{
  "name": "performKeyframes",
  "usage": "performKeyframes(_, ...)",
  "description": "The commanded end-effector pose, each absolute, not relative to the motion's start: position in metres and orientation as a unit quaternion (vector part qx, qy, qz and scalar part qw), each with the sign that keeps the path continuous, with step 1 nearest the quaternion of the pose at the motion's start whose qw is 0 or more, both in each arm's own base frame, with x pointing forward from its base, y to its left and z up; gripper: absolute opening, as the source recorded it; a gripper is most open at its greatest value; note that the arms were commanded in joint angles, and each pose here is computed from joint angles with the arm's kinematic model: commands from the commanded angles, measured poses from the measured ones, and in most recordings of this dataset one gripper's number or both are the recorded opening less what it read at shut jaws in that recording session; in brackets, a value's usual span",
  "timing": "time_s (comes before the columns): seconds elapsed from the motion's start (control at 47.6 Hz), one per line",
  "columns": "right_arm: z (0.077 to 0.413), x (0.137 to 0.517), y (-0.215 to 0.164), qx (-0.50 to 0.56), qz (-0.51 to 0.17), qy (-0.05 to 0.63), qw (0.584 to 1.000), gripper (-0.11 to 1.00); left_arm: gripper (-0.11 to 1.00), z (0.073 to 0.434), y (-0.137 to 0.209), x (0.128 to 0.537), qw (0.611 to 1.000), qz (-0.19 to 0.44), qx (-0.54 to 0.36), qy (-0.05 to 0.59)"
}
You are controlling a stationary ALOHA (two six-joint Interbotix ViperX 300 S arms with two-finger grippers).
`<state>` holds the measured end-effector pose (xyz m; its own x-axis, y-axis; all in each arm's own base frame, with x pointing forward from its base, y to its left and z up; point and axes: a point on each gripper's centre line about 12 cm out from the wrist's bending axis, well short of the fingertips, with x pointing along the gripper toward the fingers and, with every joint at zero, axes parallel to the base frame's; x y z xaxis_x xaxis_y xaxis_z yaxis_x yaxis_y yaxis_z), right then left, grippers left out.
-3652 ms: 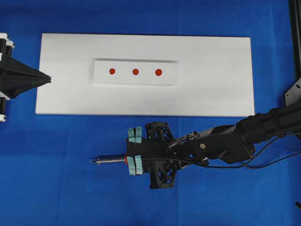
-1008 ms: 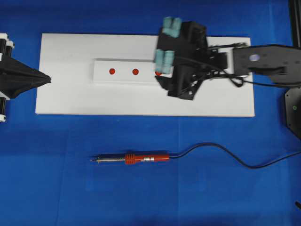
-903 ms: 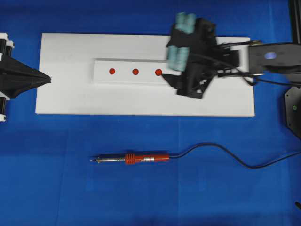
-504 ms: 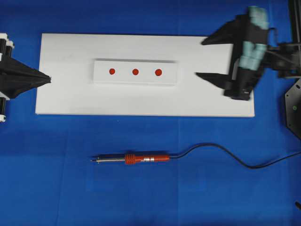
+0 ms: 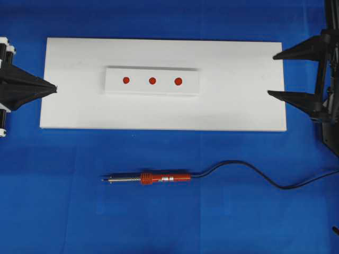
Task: Touch the tip of the soldering iron to the mark.
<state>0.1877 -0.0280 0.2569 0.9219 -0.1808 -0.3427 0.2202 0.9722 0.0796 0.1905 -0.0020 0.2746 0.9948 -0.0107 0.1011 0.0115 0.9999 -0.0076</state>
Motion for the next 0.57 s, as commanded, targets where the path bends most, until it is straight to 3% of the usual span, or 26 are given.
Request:
performKeyframes(0.0, 0.255, 0.182, -0.028, 0.066, -0.100, 0.153, 0.981, 0.87, 0.00, 0.282, -0.002, 0.192, 0.998, -0.005, -0.003, -0.063)
performKeyframes(0.546, 0.243, 0.179, -0.027, 0.073, -0.098, 0.153, 0.981, 0.85, 0.00, 0.282, -0.002, 0.192, 0.998, -0.005, -0.003, -0.062)
